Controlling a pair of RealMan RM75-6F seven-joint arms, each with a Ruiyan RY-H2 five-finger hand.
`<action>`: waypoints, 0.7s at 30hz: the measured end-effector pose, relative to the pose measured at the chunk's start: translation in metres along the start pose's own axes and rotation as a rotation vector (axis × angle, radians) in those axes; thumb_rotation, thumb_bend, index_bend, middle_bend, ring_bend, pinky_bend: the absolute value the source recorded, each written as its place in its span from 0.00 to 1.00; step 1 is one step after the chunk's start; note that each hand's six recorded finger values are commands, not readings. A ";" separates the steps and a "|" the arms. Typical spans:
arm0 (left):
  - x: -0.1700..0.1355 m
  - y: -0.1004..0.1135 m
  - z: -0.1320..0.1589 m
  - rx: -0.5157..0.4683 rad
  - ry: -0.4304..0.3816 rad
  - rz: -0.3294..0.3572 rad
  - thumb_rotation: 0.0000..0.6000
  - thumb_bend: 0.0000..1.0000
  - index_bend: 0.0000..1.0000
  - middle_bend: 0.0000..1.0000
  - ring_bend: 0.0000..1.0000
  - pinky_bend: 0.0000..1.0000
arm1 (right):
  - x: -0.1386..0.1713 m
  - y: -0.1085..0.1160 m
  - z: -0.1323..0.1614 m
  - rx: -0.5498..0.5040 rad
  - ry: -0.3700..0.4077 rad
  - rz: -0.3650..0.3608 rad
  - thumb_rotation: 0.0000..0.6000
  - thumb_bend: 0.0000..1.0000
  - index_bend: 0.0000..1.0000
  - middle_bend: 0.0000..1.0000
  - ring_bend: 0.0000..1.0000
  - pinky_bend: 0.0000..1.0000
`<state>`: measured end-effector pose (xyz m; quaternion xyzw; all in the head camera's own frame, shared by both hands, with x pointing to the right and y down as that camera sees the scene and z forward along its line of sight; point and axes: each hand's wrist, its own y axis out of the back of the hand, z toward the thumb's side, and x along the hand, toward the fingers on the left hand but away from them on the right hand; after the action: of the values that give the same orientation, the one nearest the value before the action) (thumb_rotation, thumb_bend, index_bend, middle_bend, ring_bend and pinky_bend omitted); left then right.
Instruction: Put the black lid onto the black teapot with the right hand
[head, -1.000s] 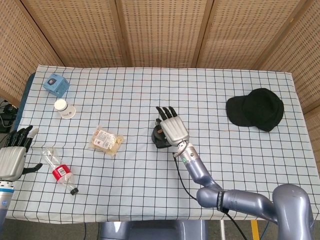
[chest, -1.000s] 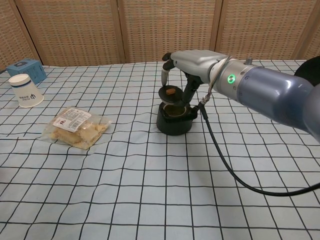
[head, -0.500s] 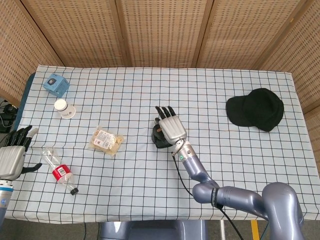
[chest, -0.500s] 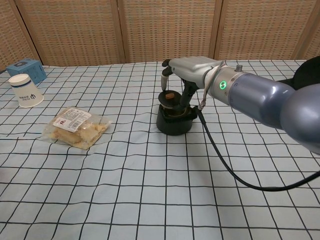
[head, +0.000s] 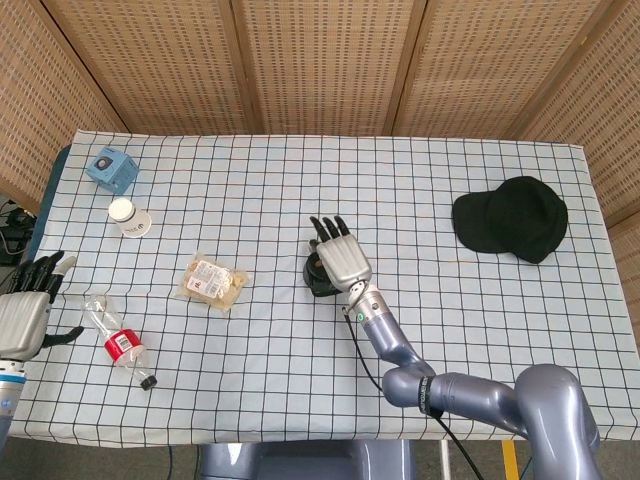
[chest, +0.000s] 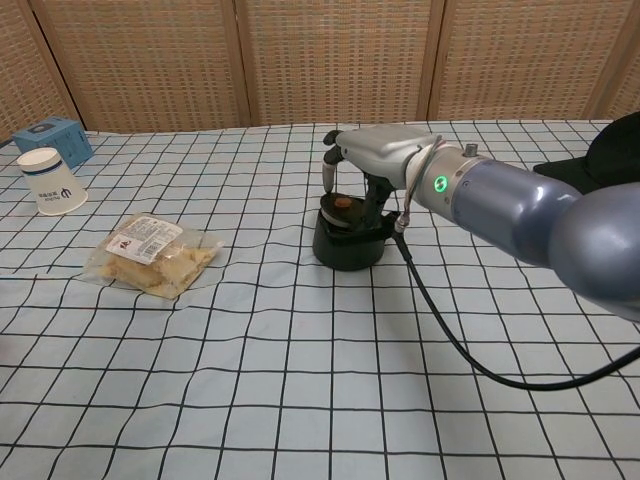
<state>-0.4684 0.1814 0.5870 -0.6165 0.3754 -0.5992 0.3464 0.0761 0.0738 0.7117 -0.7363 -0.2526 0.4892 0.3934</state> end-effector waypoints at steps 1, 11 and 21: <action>0.000 0.000 0.000 0.000 0.000 -0.001 1.00 0.06 0.00 0.00 0.00 0.00 | 0.000 0.000 0.000 0.004 -0.002 -0.001 1.00 0.40 0.41 0.00 0.00 0.00; 0.001 -0.002 0.000 -0.001 -0.001 -0.018 1.00 0.06 0.00 0.00 0.00 0.00 | 0.001 0.002 0.001 -0.001 -0.001 -0.009 1.00 0.38 0.27 0.00 0.00 0.00; 0.000 -0.003 0.002 -0.001 -0.006 -0.023 1.00 0.06 0.00 0.00 0.00 0.00 | 0.005 0.007 0.001 -0.003 0.002 -0.018 1.00 0.39 0.22 0.00 0.00 0.00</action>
<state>-0.4667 0.1826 0.5893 -0.6229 0.3678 -0.6008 0.3403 0.0769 0.0744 0.7032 -0.7352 -0.2595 0.4844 0.3969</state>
